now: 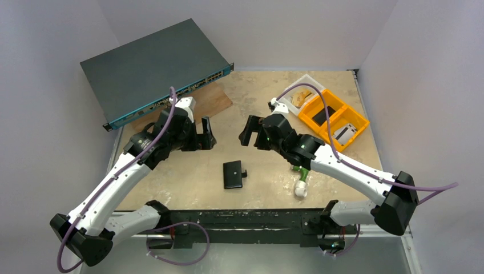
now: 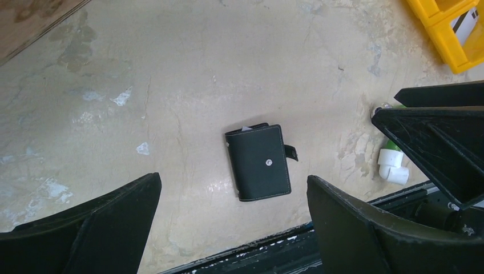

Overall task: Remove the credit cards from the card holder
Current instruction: Reset both arms

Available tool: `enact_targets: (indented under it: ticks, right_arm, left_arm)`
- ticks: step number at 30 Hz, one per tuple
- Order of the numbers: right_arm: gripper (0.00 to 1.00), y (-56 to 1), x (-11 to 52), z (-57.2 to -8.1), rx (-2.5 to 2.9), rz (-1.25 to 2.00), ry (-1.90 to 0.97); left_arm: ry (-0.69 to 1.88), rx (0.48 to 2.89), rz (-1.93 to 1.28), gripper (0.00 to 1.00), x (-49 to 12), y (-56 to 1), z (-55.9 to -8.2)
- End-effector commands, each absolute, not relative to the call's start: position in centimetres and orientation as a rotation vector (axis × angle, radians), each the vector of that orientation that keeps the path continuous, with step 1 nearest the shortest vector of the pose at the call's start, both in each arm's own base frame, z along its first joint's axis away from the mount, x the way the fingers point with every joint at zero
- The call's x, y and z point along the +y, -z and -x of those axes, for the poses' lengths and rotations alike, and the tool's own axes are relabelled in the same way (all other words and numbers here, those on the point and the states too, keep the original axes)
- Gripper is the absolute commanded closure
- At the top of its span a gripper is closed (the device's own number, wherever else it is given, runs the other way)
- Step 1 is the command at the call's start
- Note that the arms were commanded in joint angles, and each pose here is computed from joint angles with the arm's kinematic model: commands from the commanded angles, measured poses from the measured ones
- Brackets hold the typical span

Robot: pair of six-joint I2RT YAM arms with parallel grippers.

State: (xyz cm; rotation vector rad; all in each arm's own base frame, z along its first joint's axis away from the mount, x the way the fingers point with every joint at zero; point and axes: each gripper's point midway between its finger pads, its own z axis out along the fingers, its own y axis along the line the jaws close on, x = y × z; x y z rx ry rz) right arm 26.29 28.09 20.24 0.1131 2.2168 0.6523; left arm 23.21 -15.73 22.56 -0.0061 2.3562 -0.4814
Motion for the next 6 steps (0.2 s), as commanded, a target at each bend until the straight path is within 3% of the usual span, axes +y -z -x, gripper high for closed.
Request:
enact_targets:
  ticks: [1,6]
  right_arm:
    - [0.01,-23.69,28.62,-27.29,2.115,-0.129,-0.701]
    - [0.01,-23.72,28.44,-27.26,2.113,-0.134,-0.697]
  left_arm:
    - [0.464,2.324,0.001,0.00,-15.21,-23.07,-23.55]
    - [0.475,2.327,0.007,0.00,-15.28,-22.91,-23.66]
